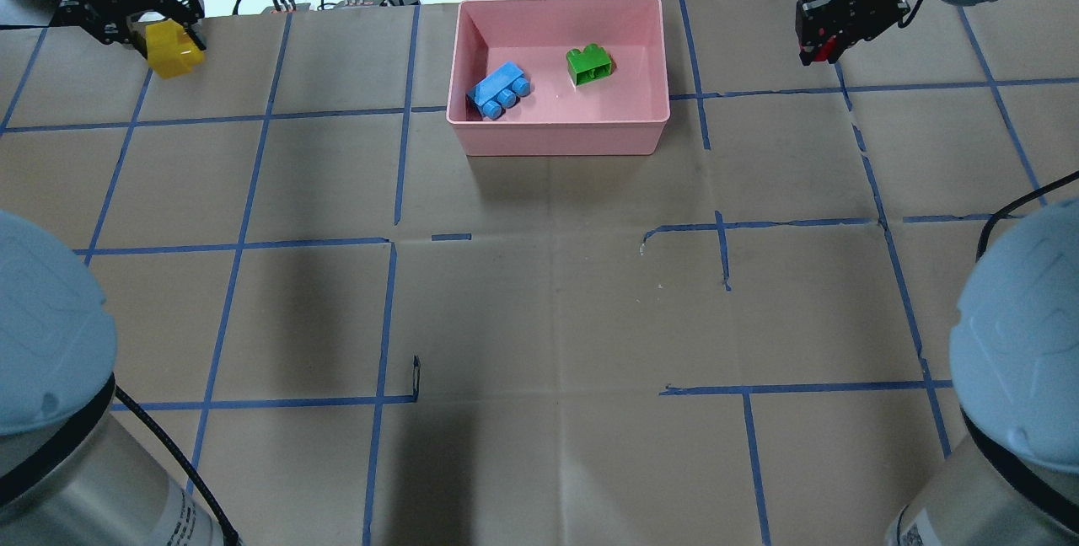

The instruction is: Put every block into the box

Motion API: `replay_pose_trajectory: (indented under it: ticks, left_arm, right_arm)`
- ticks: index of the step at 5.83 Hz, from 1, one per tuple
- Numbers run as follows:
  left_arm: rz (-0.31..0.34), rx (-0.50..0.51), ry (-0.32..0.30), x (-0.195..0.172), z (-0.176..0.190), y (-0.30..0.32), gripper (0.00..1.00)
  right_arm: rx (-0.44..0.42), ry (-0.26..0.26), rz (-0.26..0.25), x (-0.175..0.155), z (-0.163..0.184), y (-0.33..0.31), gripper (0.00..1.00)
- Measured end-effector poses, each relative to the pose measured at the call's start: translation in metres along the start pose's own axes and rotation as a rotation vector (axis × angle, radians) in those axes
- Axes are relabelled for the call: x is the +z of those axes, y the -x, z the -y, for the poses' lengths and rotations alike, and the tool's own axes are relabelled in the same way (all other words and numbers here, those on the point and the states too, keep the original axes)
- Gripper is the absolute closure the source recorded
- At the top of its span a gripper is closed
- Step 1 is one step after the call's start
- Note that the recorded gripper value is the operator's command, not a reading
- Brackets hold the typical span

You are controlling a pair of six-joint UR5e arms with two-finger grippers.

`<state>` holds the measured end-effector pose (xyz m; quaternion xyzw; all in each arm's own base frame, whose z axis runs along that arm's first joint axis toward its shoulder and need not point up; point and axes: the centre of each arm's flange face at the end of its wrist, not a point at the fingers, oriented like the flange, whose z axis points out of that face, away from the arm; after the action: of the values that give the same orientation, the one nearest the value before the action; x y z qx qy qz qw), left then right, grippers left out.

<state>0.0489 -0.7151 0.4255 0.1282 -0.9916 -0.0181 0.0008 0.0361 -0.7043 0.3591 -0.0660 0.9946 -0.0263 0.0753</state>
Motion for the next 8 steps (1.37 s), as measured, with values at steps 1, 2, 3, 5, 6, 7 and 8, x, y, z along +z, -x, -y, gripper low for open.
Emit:
replay_pose_trajectory:
  ticks: [1,2,3,5,6,7,8]
  left_arm:
    - [0.004,0.046,-0.008,-0.004,-0.011,-0.042,1.00]
    - [0.005,0.075,-0.013,-0.004,-0.020,-0.075,1.00]
    - [0.000,0.082,-0.012,-0.002,-0.024,-0.092,1.00]
    - [-0.009,0.077,-0.015,0.005,-0.027,-0.120,1.00]
    - [-0.014,0.073,-0.034,0.008,-0.029,-0.138,1.00]
    - [-0.033,0.076,-0.071,0.010,-0.033,-0.166,1.00]
    - [-0.067,0.077,-0.122,0.017,-0.038,-0.209,1.00]
  right_arm:
    - [0.005,-0.006,0.131,0.018,0.012,0.059,0.97]
    - [0.006,-0.033,0.277,0.054,0.031,0.116,0.96]
    - [-0.016,-0.076,0.388,0.082,0.051,0.155,0.40]
    - [-0.032,-0.110,0.564,0.093,0.074,0.189,0.00]
    - [-0.029,-0.104,0.583,0.090,0.075,0.192,0.00]
    - [-0.015,-0.078,0.544,0.085,0.071,0.186,0.00]
    - [0.003,-0.055,0.452,0.066,0.065,0.167,0.00]
